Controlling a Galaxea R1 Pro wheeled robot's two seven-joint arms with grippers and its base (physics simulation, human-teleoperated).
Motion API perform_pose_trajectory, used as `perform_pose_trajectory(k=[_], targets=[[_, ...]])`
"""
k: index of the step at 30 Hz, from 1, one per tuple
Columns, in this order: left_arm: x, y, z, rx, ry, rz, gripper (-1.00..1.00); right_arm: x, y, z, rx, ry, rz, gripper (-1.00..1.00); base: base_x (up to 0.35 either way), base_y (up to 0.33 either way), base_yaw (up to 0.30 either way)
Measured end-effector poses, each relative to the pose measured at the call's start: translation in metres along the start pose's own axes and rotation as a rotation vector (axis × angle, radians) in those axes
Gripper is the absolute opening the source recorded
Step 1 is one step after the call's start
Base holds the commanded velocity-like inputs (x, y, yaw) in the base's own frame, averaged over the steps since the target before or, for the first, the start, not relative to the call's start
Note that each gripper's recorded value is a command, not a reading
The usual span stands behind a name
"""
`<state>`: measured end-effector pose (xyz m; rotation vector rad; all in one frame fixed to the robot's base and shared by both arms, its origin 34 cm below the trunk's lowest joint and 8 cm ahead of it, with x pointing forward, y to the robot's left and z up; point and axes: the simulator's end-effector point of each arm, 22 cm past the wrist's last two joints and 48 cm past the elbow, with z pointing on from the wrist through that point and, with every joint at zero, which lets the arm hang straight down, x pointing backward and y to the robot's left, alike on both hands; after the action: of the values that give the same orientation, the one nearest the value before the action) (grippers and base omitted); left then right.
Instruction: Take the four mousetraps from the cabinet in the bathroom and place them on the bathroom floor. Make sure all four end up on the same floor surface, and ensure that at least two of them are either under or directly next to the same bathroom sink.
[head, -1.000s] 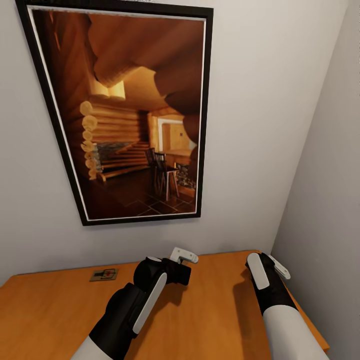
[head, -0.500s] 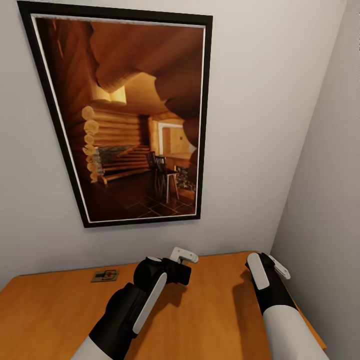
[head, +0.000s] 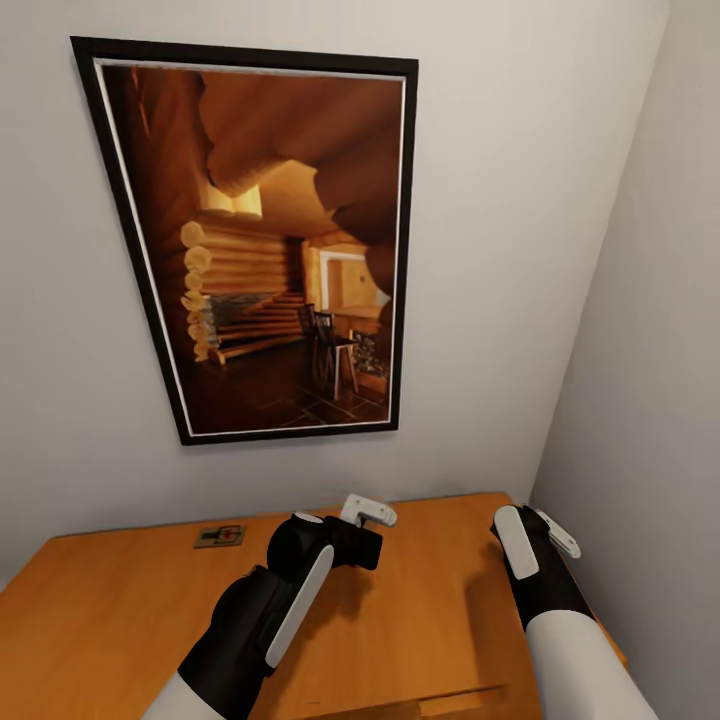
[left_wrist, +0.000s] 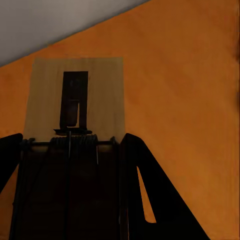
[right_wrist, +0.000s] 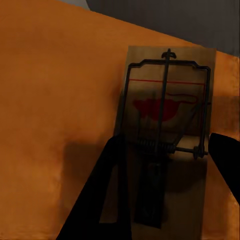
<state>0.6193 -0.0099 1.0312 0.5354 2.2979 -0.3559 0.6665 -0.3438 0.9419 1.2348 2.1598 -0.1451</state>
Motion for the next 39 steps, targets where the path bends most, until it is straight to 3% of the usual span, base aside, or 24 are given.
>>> perform_pose_trajectory(k=[14,26,39], targets=[[-0.0024,-0.0034,-0.0092,0.000,0.001,0.000,-1.00,-0.0030,-0.0025,-0.0094,0.000,0.000,-0.001,-1.00,-0.325,0.000,0.000],[-0.0024,-0.0029,-0.0093,-0.001,0.001,-0.001,-1.00,-0.0029,-0.0027,-0.0094,0.000,0.001,0.001,-1.00,-0.066,0.005,0.000],[-0.0026,-0.0030,-0.0091,0.000,0.001,-0.001,-1.00,-0.0029,-0.0027,-0.0091,0.001,0.001,0.000,-1.00,-0.304,0.080,0.000]])
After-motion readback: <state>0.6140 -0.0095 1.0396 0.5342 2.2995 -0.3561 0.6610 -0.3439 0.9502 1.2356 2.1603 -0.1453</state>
